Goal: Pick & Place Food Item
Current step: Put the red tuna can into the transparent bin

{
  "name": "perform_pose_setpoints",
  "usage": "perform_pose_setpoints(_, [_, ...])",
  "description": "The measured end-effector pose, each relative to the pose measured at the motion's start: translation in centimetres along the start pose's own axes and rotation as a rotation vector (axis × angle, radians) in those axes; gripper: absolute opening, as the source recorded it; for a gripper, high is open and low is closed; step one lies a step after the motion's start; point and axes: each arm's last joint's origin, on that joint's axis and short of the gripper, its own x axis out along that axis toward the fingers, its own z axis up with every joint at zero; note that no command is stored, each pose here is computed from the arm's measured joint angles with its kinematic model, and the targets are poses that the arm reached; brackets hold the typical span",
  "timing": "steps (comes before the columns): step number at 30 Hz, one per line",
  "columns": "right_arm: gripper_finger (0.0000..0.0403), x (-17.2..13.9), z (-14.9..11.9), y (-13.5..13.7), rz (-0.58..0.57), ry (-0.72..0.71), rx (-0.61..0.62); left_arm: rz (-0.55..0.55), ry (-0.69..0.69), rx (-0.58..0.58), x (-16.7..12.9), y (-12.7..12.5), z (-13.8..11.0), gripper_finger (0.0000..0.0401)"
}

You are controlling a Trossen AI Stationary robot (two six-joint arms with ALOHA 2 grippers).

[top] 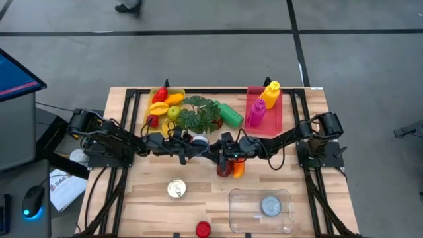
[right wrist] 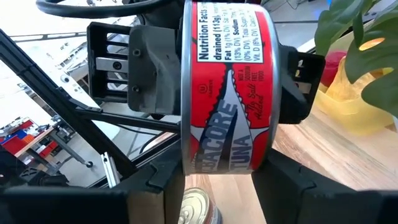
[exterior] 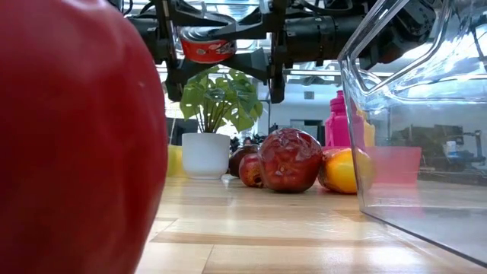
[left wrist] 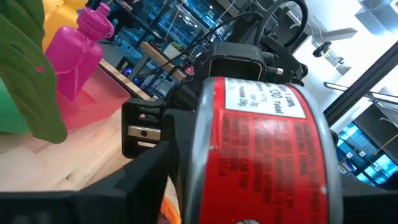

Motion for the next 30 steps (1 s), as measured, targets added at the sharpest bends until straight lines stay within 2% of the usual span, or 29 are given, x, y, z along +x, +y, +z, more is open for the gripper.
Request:
perform_pose_setpoints(6, [0.0144, 0.0, 0.0, 0.1, 0.019, 0.013, 0.012, -0.045, -0.053, 0.106, -0.5, -1.0, 1.4, 0.0302])
perform_pose_setpoints(12, [0.0144, -0.3, 0.5, 0.7, 0.077, 0.029, 0.045, -0.098, -0.139, 0.210, -1.7, -2.7, 3.9, 0.0334])
perform_pose_setpoints(17, [0.0144, -1.3, 1.9, 1.7, 0.114, 0.080, 0.046, -0.085, -0.126, 0.262, -2.8, -3.5, 5.2, 0.0339])
perform_pose_setpoints(27, [0.0149, -5.3, 3.5, 4.2, 0.028, 0.291, 0.017, -0.060, -0.084, 0.273, -3.7, -3.7, 5.7, 0.0327])
perform_pose_setpoints(30, [0.0147, -6.9, 4.0, 4.6, -0.012, 0.362, 0.042, -0.060, -0.084, 0.273, -3.7, -3.7, 5.7, 0.0326])
